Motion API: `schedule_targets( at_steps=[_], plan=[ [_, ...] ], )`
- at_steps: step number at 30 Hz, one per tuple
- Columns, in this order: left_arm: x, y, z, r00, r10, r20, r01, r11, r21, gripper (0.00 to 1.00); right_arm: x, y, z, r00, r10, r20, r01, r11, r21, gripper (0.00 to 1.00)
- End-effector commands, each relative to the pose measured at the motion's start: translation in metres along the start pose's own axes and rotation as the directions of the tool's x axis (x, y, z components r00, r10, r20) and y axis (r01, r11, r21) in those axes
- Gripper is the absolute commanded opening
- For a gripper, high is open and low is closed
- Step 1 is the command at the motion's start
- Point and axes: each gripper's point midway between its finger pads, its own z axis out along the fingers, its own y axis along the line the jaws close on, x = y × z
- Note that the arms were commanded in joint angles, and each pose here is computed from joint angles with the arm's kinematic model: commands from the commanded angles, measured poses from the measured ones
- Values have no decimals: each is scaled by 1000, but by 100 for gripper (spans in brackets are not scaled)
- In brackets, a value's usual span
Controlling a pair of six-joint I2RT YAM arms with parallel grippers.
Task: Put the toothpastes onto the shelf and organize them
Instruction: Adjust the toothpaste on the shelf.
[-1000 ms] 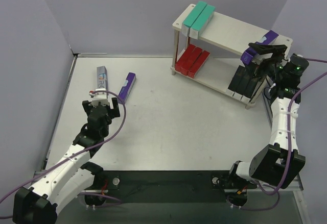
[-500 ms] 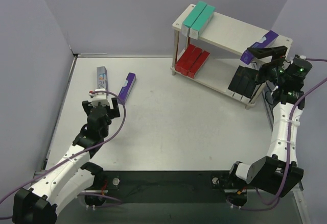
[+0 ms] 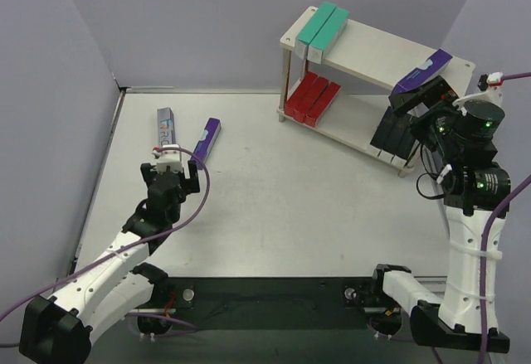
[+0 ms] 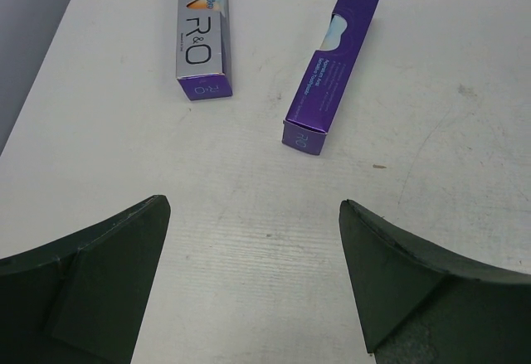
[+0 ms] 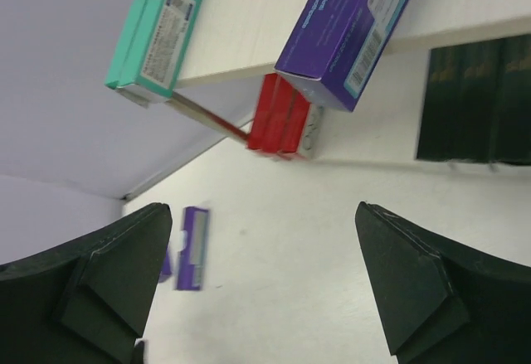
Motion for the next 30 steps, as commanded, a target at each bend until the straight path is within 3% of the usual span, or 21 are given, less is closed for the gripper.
schedule_targets(
  at_steps=[1, 4, 11, 20, 30],
  plan=[
    [-22, -8, -2, 998, -44, 54, 43, 999, 25, 95, -37, -26, -2, 934, -336, 123, 288, 909, 301, 100],
    [-24, -8, -3, 997, -47, 59, 45, 999, 29, 95, -49, -17, 4, 880, -456, 135, 370, 835, 407, 100],
    [-32, -10, -9, 994, -63, 87, 59, 997, 47, 95, -55, -7, 38, 821, -565, 78, 448, 723, 526, 100],
    [-40, -17, -16, 990, -80, 117, 70, 994, 85, 95, -47, -6, 73, 815, -578, 28, 468, 687, 556, 98],
    [-40, -26, -20, 989, -81, 125, 66, 991, 118, 95, -46, -19, 85, 817, -577, -12, 478, 665, 573, 76]
  ],
)
